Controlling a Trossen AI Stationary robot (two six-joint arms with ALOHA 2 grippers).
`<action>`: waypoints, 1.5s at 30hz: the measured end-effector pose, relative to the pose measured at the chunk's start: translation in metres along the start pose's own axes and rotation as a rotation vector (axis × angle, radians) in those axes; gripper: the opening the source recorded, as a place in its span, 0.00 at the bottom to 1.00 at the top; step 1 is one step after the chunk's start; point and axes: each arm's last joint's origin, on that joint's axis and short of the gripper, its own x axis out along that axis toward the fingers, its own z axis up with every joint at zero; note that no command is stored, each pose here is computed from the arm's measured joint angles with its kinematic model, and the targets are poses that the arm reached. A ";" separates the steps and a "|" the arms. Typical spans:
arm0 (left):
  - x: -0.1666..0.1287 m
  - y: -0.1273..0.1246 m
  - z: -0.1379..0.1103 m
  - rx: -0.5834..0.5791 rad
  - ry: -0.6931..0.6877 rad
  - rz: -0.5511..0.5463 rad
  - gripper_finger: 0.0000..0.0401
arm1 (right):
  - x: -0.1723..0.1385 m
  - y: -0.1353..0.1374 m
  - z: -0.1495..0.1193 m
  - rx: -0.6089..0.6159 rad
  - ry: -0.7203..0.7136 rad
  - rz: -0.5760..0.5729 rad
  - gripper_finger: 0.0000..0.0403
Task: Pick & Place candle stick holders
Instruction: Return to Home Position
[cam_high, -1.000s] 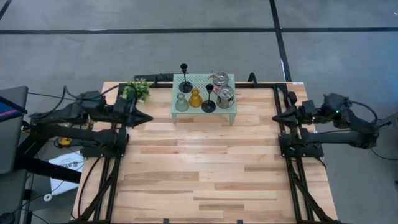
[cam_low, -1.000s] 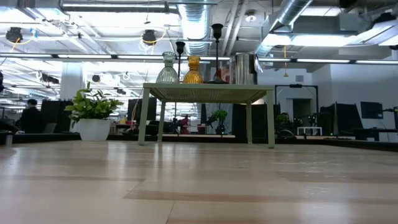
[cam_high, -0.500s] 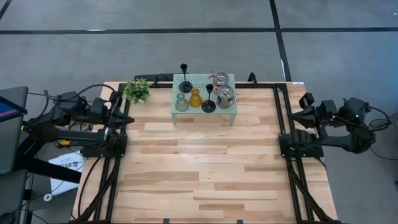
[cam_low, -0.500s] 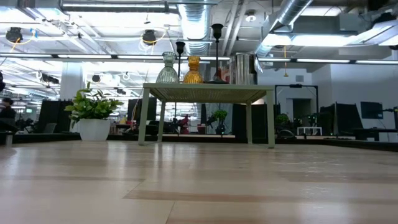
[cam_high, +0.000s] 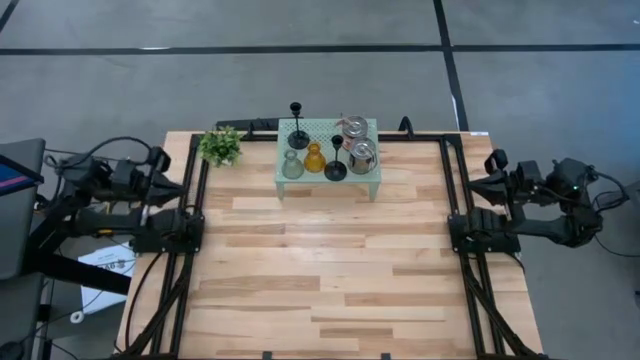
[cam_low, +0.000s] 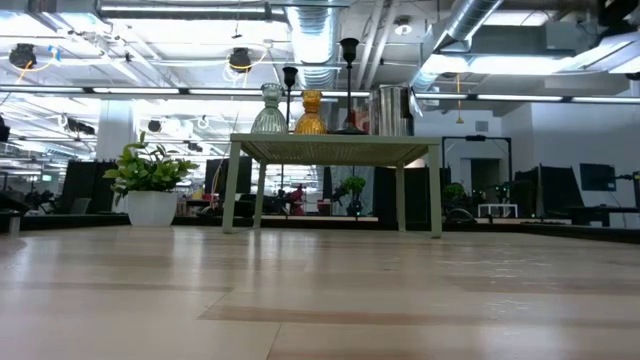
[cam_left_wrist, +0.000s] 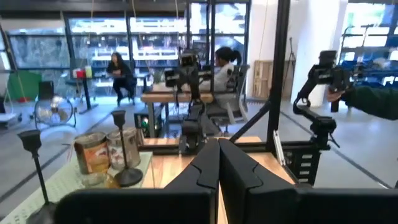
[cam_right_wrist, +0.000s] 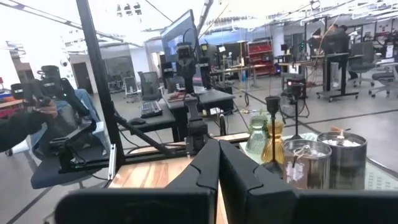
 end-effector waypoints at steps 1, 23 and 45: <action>-0.004 0.000 -0.003 0.001 -0.010 0.000 0.01 | 0.000 0.000 0.000 0.000 -0.002 0.000 0.00; 0.076 -0.001 -0.136 -0.076 0.099 -0.009 0.01 | 0.050 -0.010 -0.058 0.037 0.050 -0.026 0.00; 0.087 -0.003 -0.204 -0.123 0.083 -0.006 0.01 | 0.091 -0.025 -0.158 0.026 0.090 -0.055 0.00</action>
